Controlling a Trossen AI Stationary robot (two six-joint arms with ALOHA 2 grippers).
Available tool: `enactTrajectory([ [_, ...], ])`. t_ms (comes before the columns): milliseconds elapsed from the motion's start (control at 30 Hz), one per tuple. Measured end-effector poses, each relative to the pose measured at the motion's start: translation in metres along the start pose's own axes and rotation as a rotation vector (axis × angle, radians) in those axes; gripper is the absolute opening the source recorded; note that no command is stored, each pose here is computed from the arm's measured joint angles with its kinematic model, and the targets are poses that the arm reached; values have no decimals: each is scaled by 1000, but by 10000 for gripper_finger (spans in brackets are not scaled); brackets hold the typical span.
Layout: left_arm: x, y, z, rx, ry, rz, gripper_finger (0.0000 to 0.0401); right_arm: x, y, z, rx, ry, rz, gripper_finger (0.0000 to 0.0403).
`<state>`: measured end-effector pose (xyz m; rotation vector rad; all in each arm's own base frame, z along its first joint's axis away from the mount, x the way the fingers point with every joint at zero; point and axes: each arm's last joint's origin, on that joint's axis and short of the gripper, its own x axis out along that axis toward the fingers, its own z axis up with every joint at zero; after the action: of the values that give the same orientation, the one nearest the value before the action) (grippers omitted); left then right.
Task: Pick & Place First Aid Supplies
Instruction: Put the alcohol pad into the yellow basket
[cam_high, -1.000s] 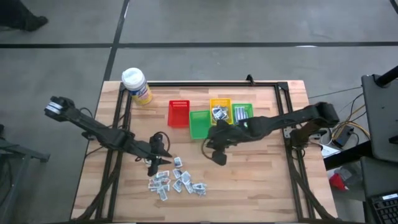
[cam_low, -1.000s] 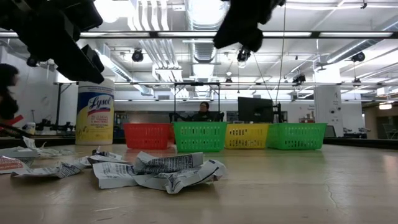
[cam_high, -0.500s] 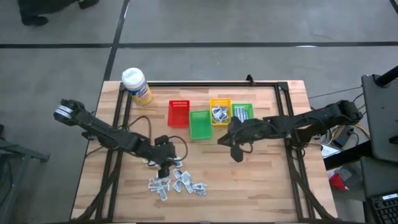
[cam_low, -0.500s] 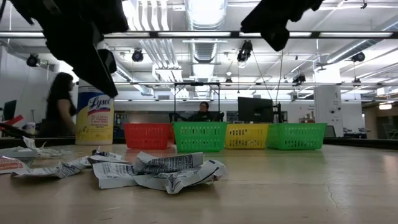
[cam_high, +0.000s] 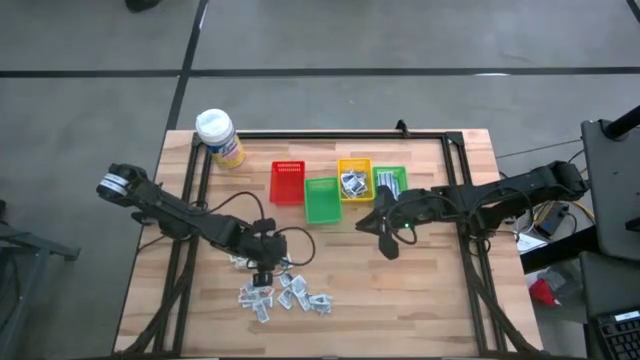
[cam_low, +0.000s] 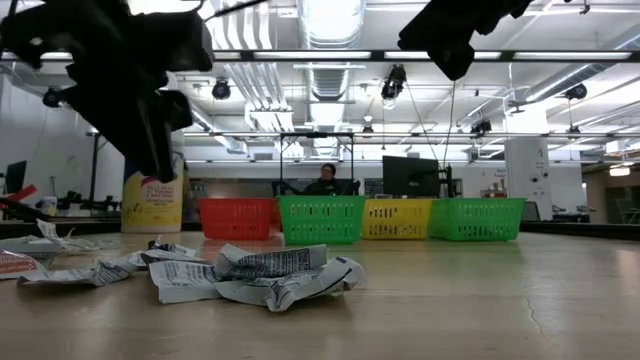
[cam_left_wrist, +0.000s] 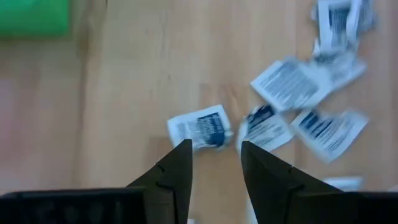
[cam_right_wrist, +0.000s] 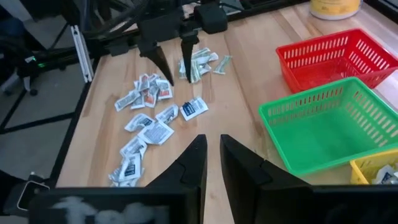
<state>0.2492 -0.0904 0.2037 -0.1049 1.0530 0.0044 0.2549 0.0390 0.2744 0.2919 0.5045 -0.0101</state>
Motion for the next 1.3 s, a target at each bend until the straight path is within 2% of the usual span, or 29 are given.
enactTrajectory([
  [167,1,6,2,-481,34,-43,131,0,0,0,-4,2,0,45],
  [233,1,8,3,-637,34,-40,131,0,0,0,-13,2,0,44],
  [333,2,10,4,-817,35,-32,131,0,0,0,-23,2,0,43],
  [467,6,11,5,-1001,39,-19,131,0,0,0,-24,2,0,45],
  [1033,35,12,1,-1286,97,70,131,0,0,0,-46,4,-1,45],
  [1300,49,13,-3,-1319,129,114,131,0,0,0,-50,5,-1,45],
])
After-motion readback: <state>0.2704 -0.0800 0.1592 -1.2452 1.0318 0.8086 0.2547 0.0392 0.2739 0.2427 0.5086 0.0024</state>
